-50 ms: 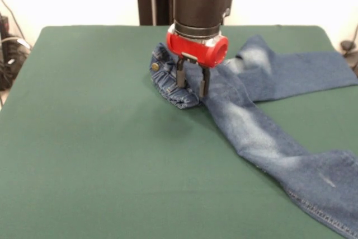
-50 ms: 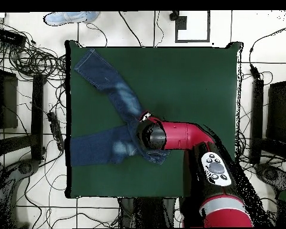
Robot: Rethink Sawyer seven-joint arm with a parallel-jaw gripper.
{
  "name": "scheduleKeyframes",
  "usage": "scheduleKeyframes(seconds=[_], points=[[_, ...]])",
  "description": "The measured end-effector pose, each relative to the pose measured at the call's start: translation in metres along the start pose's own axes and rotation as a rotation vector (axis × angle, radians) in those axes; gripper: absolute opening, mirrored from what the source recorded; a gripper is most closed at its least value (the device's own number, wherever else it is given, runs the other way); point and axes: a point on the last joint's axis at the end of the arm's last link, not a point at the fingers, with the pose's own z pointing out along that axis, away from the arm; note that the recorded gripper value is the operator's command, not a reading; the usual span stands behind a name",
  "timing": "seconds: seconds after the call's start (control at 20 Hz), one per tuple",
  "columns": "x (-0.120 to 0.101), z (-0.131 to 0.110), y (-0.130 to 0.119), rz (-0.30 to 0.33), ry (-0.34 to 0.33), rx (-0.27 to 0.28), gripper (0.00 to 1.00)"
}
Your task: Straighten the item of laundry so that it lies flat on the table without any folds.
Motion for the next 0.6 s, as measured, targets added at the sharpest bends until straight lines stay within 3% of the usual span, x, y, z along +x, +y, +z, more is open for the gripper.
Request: scheduleKeyframes(seconds=[0.6], points=[[0.018,0.006,-0.012,-0.006,0.029,0.032,1.00]])
